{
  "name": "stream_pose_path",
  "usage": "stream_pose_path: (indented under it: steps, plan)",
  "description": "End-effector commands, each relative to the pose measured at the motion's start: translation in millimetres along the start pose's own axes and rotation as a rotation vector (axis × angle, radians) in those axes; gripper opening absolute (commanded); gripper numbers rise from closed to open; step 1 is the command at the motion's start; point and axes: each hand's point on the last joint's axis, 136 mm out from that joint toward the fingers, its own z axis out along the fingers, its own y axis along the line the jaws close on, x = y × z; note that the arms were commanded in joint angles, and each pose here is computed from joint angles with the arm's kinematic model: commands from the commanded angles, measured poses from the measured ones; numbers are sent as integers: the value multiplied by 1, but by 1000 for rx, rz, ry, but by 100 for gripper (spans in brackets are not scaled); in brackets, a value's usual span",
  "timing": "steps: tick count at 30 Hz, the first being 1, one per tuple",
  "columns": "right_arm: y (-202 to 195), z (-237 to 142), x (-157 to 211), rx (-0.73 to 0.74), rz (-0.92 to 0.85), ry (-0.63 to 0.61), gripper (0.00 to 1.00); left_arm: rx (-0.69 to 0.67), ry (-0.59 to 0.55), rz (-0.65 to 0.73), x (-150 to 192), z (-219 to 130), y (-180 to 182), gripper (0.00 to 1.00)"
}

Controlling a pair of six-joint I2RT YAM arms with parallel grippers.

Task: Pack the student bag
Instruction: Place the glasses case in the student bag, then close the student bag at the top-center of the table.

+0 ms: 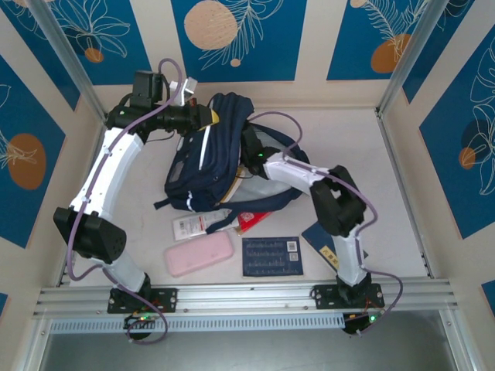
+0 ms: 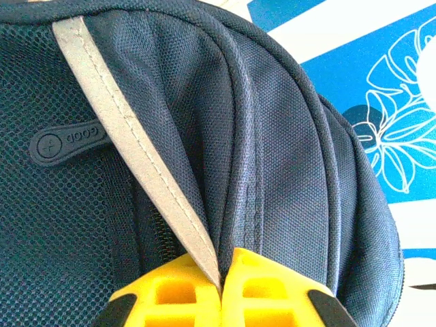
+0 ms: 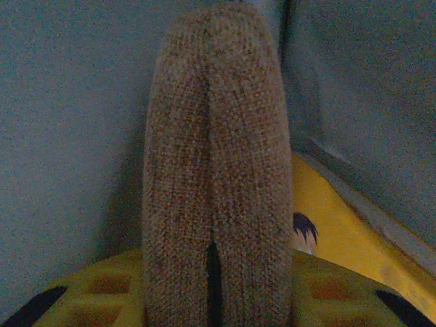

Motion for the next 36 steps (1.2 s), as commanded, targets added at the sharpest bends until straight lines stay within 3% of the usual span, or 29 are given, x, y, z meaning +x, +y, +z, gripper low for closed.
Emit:
stream_pose_path:
  steps: [1, 5, 8, 11, 16, 20, 26, 30, 36]
  plan:
    - [11, 27, -1, -14, 39, -12, 20, 190, -77, 208, -22, -25, -71, 0]
    - [13, 44, 0, -65, 65, 11, 48, 183, -66, 197, -25, -19, -63, 0]
    - [32, 32, -2, -98, -35, 19, 61, 161, -65, 182, -28, -16, -53, 0]
    - [49, 13, -2, -107, -139, 37, 73, 122, -81, 178, -31, -17, -43, 0]
    - [61, -21, 0, -120, -245, 34, 84, -12, -151, 155, -44, -30, -17, 0]
    - [74, -51, -1, -139, -323, 5, 85, -147, -207, 145, -53, -42, 8, 0]
    - [65, -85, -7, -45, -392, -41, 85, -307, -243, 152, -64, -47, 38, 0]
    - [57, -111, -12, -3, -397, -103, 84, -323, -282, 130, -78, -47, 48, 0]
    - [21, -164, -10, 179, -438, -186, 84, -379, -380, 123, -103, -62, 60, 0]
